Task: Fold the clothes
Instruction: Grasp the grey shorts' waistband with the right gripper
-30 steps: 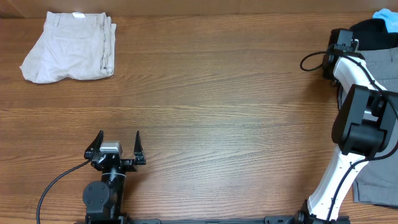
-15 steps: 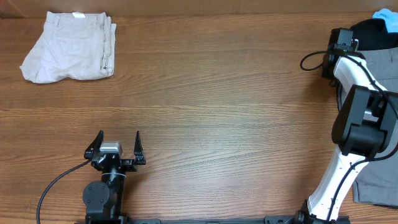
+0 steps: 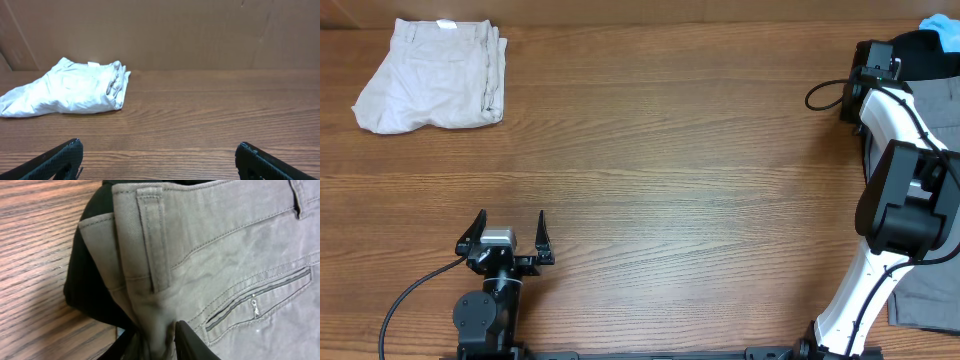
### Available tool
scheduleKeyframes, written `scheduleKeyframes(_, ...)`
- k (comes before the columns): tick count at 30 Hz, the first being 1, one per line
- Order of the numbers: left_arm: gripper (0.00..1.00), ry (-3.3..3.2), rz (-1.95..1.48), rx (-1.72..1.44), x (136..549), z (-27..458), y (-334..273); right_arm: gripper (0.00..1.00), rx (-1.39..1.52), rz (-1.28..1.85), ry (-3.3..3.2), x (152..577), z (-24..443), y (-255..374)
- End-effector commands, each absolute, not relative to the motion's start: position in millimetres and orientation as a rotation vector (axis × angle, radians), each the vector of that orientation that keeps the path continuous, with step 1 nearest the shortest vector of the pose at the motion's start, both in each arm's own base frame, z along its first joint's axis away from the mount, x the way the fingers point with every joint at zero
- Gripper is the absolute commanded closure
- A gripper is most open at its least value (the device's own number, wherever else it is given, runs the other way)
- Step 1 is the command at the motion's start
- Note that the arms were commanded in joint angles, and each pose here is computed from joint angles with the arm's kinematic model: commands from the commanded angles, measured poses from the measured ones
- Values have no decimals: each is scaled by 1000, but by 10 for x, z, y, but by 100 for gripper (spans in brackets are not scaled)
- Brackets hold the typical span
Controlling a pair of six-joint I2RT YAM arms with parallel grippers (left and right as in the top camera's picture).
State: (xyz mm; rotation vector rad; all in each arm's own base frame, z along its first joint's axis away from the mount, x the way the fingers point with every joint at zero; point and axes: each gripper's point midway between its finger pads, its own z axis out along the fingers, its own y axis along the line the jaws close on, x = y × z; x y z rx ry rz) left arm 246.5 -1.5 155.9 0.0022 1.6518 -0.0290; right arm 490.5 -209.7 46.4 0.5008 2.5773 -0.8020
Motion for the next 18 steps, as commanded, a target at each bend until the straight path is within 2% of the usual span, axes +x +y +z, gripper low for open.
scheduleKeyframes(1,0,1645,0,15,2461,1564,9,84,521,-771,2493,5022,828,-2105)
scheduleKeyframes(2,0,1645,0,15,2461,1564,9,92,521,-772,2494,5020,826,-2105)
scheduleKeyframes(3,0,1645,0,15,2461,1565,9,96,520,-772,2494,5020,826,-2105)
scheduleKeyframes(10,0,1645,0,15,2461,1565,9,96,561,-774,2451,5013,981,-2124)
scheduleKeyframes(18,0,1645,0,15,2461,1564,9,96,653,-754,2284,4936,1729,-2142)
